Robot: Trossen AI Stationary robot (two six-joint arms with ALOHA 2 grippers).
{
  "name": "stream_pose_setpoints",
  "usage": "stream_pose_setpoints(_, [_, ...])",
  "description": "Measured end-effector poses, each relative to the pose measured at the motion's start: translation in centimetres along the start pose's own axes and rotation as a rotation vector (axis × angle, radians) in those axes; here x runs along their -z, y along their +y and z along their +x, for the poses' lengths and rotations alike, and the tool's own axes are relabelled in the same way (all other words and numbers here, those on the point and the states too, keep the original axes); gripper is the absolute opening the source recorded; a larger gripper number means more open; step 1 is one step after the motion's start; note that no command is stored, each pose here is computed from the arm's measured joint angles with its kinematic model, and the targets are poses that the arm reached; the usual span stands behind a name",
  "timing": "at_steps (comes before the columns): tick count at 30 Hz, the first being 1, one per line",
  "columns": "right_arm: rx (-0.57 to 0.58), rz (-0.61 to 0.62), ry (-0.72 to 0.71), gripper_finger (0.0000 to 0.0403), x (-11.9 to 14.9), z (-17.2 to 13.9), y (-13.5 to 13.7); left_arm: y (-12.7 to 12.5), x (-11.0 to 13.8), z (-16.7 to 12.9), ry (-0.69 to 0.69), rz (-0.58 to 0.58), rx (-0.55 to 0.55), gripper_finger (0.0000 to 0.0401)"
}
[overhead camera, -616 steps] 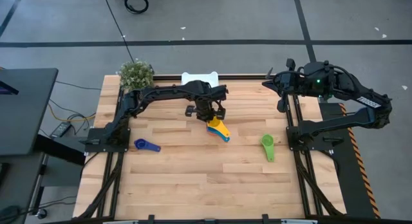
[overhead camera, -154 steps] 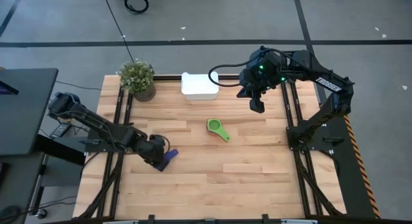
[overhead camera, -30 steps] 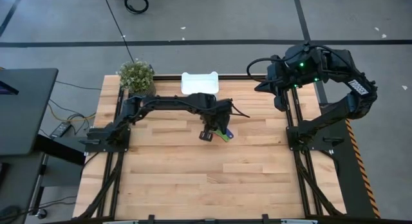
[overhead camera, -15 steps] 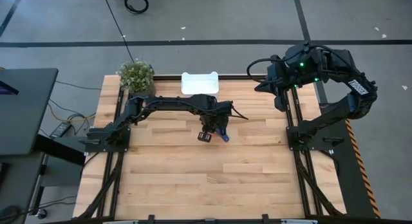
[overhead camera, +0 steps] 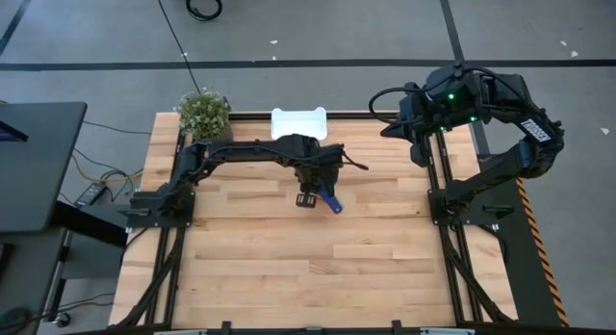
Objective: Nest measuring cups in basket
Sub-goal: Stack the violet measuring cup on top of the green measuring cup
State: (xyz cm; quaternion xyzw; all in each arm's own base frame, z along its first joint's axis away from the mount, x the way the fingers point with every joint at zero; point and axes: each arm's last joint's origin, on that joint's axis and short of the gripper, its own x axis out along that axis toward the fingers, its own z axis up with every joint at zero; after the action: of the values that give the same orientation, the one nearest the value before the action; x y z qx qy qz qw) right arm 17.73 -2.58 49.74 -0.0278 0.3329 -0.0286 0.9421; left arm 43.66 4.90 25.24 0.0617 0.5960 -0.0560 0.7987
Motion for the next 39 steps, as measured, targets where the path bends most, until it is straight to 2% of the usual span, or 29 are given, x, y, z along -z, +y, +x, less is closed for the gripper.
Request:
stream_pose_setpoints(3, [-0.002,0.036,0.016,0.0010,0.2,0.0,0.0,-0.3,0.5,-1.2,0.007,-0.056,0.050,0.0056])
stream_pose_setpoints(8, [0.037,0.245,0.095,0.0010,0.8,0.5,-0.3,-1.6,1.4,-1.4,0.105,-0.174,0.210,0.0056])
stream_pose_setpoints(14, [0.091,0.445,0.277,0.0010,2.9,3.0,-0.9,-3.8,1.5,0.1,0.147,-0.239,0.253,0.0046])
stream_pose_setpoints(19, [0.183,0.505,0.443,0.0010,5.3,5.2,-1.7,-5.1,1.3,0.9,0.154,-0.340,0.249,0.0022])
stream_pose_setpoints(24, [0.174,0.523,0.513,0.0010,7.9,6.3,-2.3,-6.7,0.1,1.0,0.071,-0.386,0.248,0.0005])
stream_pose_setpoints(28, [0.139,0.535,0.477,0.0010,10.0,6.7,-2.5,-7.8,-0.5,1.1,0.024,-0.426,0.222,0.0006])
stream_pose_setpoints(33, [0.110,0.557,0.396,0.0010,12.4,7.4,-2.4,-8.1,-1.0,1.1,-0.020,-0.516,0.140,0.0006])
stream_pose_setpoints(39, [0.120,0.572,0.421,0.0010,15.5,9.4,-2.2,-8.3,-1.7,1.1,-0.106,-0.595,0.040,0.0006])
